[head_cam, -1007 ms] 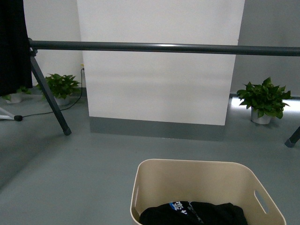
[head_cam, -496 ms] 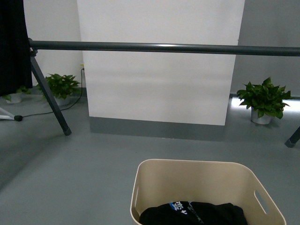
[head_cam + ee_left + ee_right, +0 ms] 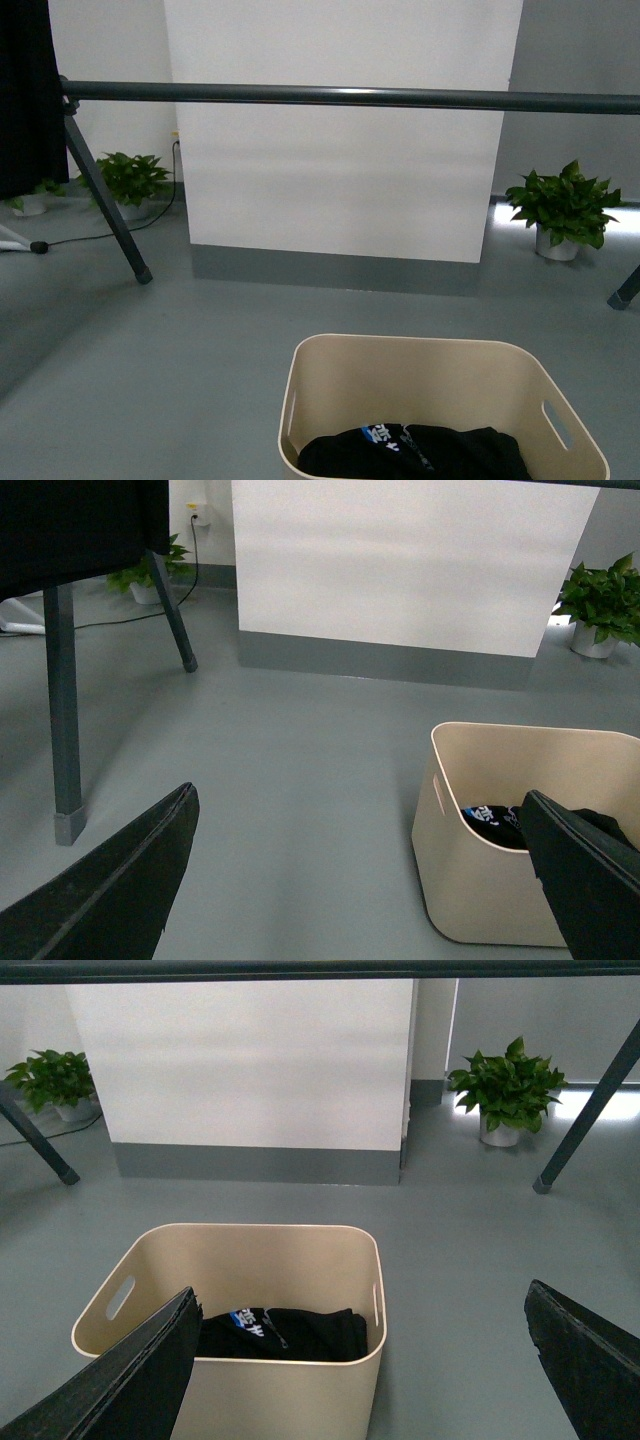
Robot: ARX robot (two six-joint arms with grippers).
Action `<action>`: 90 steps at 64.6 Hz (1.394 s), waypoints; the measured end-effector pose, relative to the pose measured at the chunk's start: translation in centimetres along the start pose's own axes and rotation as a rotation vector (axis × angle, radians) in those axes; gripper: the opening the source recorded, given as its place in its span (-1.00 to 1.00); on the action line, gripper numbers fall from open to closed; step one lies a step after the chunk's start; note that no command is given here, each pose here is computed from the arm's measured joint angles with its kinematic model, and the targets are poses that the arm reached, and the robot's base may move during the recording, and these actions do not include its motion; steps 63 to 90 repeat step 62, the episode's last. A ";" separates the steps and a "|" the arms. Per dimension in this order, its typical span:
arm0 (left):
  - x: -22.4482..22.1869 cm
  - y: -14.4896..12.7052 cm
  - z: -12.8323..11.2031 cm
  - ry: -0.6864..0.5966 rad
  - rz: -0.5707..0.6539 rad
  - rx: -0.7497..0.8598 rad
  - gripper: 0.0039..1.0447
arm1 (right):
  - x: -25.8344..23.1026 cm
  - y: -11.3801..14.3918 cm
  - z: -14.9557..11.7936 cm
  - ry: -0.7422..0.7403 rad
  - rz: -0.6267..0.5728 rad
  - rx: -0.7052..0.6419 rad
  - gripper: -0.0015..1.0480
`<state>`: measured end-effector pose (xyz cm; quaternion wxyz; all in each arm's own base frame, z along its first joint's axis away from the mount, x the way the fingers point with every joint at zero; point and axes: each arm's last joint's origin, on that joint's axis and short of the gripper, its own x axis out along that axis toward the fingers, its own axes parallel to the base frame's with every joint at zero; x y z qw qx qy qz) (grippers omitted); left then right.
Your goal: Move hamper under clothes hanger
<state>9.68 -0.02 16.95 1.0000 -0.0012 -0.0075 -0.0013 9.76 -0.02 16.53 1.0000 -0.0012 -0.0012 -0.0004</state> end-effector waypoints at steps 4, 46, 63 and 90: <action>0.0 0.0 0.0 0.000 0.000 0.000 0.88 | 0.0 0.0 0.0 0.000 0.000 0.000 0.85; 0.0 0.0 0.0 0.000 0.000 0.000 0.88 | 0.0 0.0 0.0 0.000 0.000 0.000 0.85; 0.0 0.0 0.0 0.000 0.000 0.000 0.88 | 0.0 0.0 0.0 0.000 0.000 0.000 0.85; 0.0 0.0 0.0 0.000 0.000 0.000 0.88 | 0.0 0.0 0.0 0.000 0.000 0.000 0.85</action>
